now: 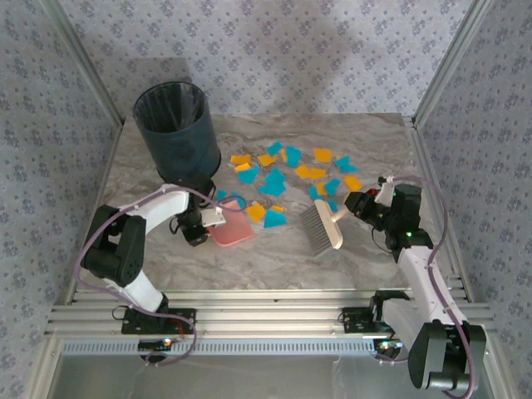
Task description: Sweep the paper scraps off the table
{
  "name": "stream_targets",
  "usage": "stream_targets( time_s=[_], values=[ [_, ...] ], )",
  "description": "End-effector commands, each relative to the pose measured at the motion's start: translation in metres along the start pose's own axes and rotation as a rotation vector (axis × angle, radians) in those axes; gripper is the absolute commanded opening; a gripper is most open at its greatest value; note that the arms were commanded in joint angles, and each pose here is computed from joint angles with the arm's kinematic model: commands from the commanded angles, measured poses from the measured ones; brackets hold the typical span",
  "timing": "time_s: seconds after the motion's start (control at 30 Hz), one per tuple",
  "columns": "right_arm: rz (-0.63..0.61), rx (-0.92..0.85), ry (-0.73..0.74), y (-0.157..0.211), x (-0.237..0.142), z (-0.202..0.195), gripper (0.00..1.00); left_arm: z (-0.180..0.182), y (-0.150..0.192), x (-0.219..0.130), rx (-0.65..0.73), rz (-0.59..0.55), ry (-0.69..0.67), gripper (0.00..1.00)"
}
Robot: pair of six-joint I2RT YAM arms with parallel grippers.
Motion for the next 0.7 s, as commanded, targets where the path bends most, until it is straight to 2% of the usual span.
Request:
stream_targets(
  time_s=[0.0, 0.37, 0.67],
  values=[
    [-0.008, -0.027, -0.028, -0.002, -0.006, 0.007, 0.0, -0.005, 0.0, -0.02, 0.015, -0.014, -0.023, 0.21],
    [-0.011, -0.026, -0.017, -0.001, -0.008, 0.004, 0.0, -0.019, -0.041, -0.057, 0.131, -0.197, -0.039, 0.2],
    [-0.015, -0.019, 0.0, 0.002, -0.01, -0.001, 0.0, -0.035, -0.1, -0.053, 0.274, -0.214, 0.008, 0.21]
  ],
)
Point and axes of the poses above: each hand's point on the last joint's axis, 136 mm out from that joint toward the fingers, its own x axis out along the fingers, its own z axis along the line the jaws close on, y = z × x, the point moved 5 cm from there along -x, back along the fingers, and after that the axes turned 6 degrees about x, right-handed, at the moved point
